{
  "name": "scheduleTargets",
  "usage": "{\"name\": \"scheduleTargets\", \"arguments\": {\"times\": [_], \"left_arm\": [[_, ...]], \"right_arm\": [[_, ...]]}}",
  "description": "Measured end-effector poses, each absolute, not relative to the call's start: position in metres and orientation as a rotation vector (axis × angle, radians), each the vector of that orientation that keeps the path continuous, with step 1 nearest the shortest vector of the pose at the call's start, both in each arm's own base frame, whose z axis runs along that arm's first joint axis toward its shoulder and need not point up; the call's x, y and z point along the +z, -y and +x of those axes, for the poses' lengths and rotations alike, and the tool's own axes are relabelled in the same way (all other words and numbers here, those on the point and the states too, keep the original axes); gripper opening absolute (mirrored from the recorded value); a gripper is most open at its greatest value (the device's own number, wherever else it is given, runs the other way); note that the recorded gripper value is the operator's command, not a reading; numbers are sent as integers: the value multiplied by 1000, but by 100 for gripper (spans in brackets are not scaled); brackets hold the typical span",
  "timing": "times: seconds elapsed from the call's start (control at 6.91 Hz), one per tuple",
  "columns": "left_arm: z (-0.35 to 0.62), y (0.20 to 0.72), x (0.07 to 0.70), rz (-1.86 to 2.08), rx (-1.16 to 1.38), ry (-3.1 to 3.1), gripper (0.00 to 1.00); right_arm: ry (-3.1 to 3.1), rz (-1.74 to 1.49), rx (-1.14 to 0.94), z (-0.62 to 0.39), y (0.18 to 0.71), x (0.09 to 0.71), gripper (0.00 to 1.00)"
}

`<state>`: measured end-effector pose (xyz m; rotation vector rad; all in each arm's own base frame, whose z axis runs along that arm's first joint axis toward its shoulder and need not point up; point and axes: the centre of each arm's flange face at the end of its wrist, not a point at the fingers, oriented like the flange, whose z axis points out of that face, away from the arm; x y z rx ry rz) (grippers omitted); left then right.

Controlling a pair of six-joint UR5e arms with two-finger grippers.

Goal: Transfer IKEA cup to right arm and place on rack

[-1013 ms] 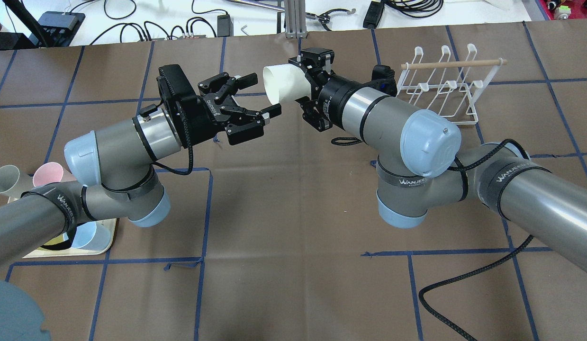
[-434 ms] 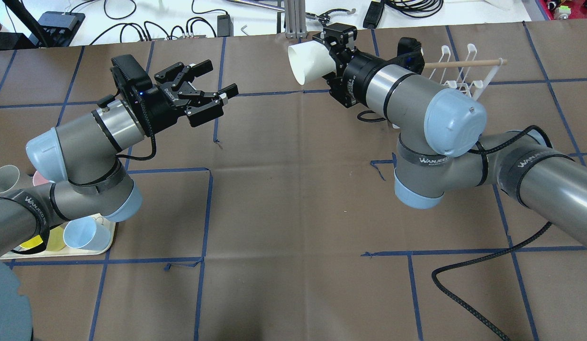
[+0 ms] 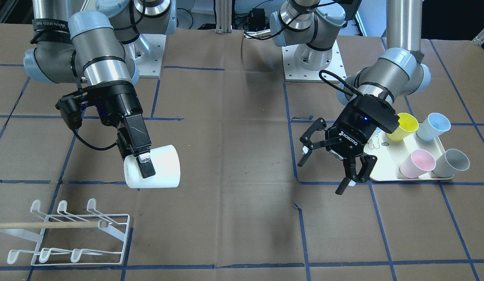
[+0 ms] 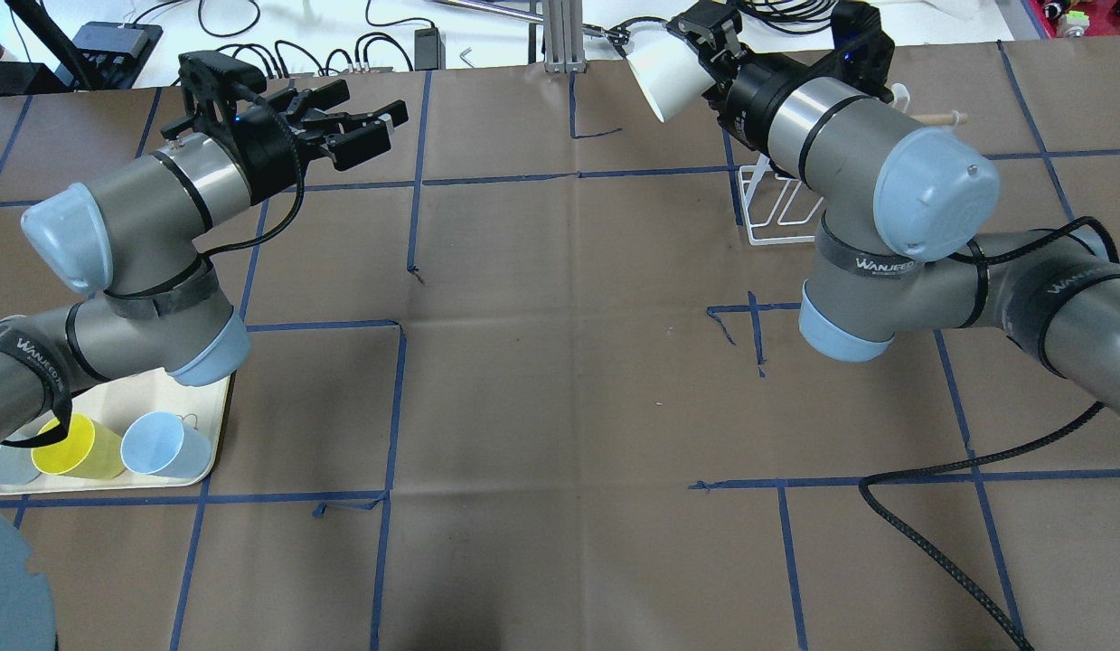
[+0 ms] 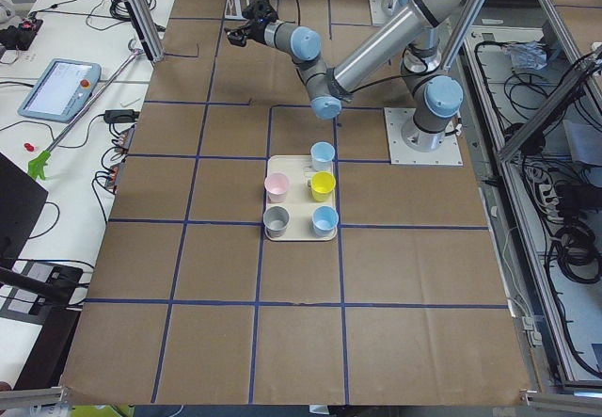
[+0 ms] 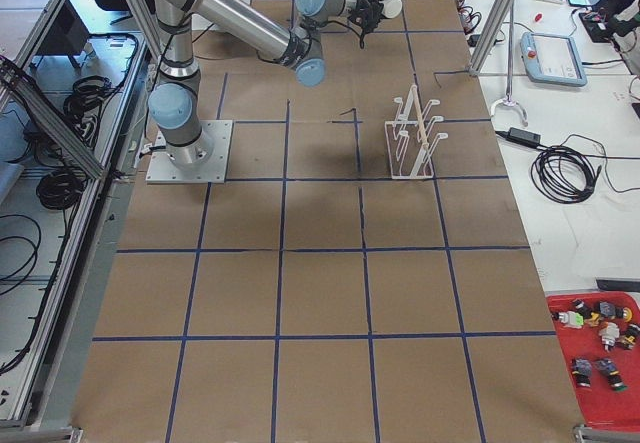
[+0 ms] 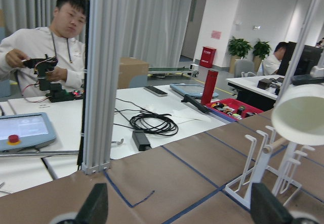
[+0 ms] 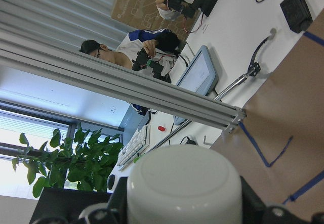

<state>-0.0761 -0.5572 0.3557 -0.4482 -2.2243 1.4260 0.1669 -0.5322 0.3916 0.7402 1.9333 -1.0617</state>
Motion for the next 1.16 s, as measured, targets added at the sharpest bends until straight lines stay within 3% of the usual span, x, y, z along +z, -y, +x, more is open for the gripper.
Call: {"name": "scheduleTargets", "arguments": {"times": [0.29,0.58,0.87,1.16], "left_arm": [[-92,597,388,-285,1198,2563,99],[-112,609,445,-136,756,2878,99],[-111,587,478,-51,335,3058,99],[-107,546,485,-37,101,3132,99]], "right_arm": [[-2144,523,-1352,128,547,388,25],[-2347,298,-1580,87,573,379,25],[-2443,143,-1692,62,612,363,25],[-2485,82,-1794,51,636,334,25]]}}
